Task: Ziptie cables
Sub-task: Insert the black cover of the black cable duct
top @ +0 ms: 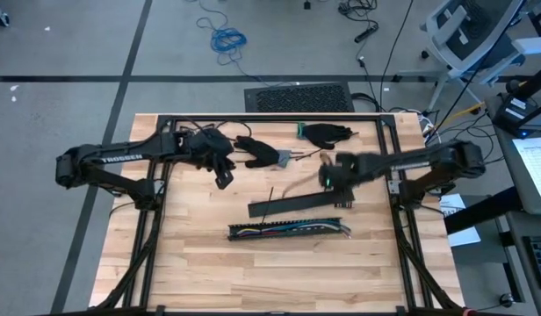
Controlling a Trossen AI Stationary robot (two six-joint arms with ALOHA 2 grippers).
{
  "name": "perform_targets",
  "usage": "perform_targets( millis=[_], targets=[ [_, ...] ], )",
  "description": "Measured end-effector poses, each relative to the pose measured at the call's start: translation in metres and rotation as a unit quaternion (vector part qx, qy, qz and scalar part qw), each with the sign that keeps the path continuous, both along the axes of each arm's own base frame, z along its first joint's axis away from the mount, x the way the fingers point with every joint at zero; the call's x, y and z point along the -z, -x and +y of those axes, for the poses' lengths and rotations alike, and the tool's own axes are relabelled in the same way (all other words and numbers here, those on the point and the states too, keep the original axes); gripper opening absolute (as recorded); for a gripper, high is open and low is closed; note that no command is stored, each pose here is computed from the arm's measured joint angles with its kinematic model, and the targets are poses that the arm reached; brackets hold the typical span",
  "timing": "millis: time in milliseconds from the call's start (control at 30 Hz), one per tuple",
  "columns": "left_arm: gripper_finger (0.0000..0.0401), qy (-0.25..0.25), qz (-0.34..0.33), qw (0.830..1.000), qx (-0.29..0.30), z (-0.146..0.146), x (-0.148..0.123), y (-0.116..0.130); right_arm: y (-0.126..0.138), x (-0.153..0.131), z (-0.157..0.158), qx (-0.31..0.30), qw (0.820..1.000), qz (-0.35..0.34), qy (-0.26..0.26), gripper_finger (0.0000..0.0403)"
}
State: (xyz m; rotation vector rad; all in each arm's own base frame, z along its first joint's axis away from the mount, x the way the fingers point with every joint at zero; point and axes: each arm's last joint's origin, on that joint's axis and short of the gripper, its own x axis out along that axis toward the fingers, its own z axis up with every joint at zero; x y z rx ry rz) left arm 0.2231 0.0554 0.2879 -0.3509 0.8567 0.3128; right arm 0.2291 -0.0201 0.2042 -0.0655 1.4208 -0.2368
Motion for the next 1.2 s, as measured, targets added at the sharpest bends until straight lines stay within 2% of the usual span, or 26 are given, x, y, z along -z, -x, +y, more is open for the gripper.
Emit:
perform_targets(
  millis=[133, 267, 333, 500, 667, 833, 1000, 1133, 1200],
  targets=[
    [0.0057, 0.019, 0.003, 1.000, 0.020, -0.006, 0.036, 0.000, 0.009, -0.005, -0.032, 0.010, 0.999, -0.006, -0.042, 0.0114],
    [0.0057, 0.103, -0.056, 0.993, 0.001, -0.016, 0.074, -0.008, 0.012, -0.006, -0.053, 0.051, 0.997, -0.025, -0.043, 0.0114],
    [0.0057, 0.127, -0.056, 0.990, 0.004, -0.024, 0.089, -0.013, 0.013, -0.006, -0.059, 0.051, 0.997, -0.030, -0.041, 0.0114],
    [0.0057, 0.122, -0.007, 0.992, 0.008, -0.038, 0.123, -0.036, 0.015, -0.007, -0.066, 0.048, 0.998, -0.035, -0.036, 0.0114],
    [0.0057, 0.122, -0.002, 0.992, 0.021, -0.044, 0.143, -0.067, 0.021, -0.015, -0.068, 0.047, 0.997, -0.048, -0.030, 0.0114],
    [0.0057, 0.122, 0.015, 0.992, 0.017, -0.049, 0.155, -0.084, 0.029, -0.027, -0.065, 0.047, 0.996, -0.075, -0.021, 0.0114],
    [0.0057, 0.114, 0.040, 0.993, 0.007, -0.052, 0.171, -0.087, 0.036, -0.038, -0.062, 0.052, 0.994, -0.099, -0.014, 0.0114],
    [0.0051, 0.147, 0.048, 0.988, -0.006, -0.055, 0.178, -0.088, 0.043, -0.045, -0.060, 0.053, 0.993, -0.108, -0.005, 0.0114],
    [0.0050, 0.144, 0.048, 0.988, -0.003, -0.055, 0.178, -0.088, 0.045, -0.048, -0.060, 0.055, 0.992, -0.117, -0.001, 0.0114]
  ],
)
